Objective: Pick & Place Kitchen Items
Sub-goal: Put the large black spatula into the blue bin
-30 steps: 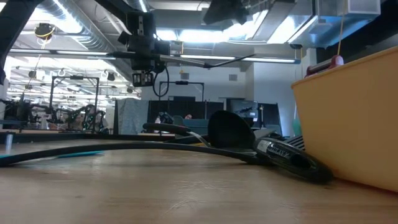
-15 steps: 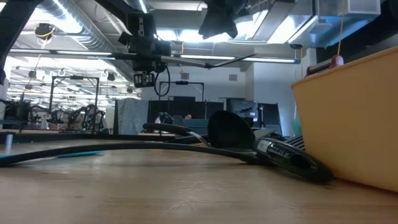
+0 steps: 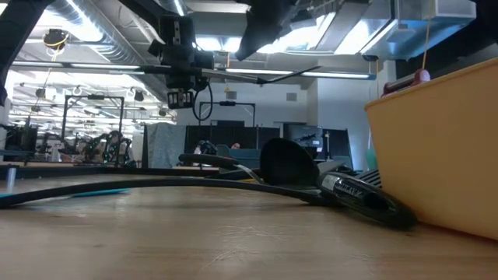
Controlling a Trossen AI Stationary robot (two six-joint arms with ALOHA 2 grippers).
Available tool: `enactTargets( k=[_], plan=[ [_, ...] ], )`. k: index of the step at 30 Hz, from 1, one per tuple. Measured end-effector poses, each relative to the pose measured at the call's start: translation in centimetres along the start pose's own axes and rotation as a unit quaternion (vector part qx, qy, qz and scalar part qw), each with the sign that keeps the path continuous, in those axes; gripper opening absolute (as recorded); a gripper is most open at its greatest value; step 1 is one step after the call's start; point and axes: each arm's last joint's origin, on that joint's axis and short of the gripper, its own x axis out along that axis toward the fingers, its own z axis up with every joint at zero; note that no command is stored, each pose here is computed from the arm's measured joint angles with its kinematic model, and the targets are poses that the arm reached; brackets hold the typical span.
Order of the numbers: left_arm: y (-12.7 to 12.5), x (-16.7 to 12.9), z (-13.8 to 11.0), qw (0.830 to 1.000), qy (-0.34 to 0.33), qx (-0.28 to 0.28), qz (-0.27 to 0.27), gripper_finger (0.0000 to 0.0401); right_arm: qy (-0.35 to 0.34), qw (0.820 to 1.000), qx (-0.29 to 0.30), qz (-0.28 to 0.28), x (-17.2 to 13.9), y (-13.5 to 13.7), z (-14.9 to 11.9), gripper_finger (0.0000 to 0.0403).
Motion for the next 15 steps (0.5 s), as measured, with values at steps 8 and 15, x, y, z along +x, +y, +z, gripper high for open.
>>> enactTargets(
  k=[8, 15],
  plan=[
    [0.0, 0.0, 0.1, 1.0, -0.006, 0.0, -0.008, 0.0046, -0.009, 0.998, -0.048, -0.03, 1.6, 1.5, 0.8, 0.017],
    [-0.2, 0.4, 0.3, 1.0, -0.005, 0.002, -0.01, 0.0046, 0.011, 0.996, -0.072, -0.044, 3.7, 2.2, 0.6, 0.017]
  ],
)
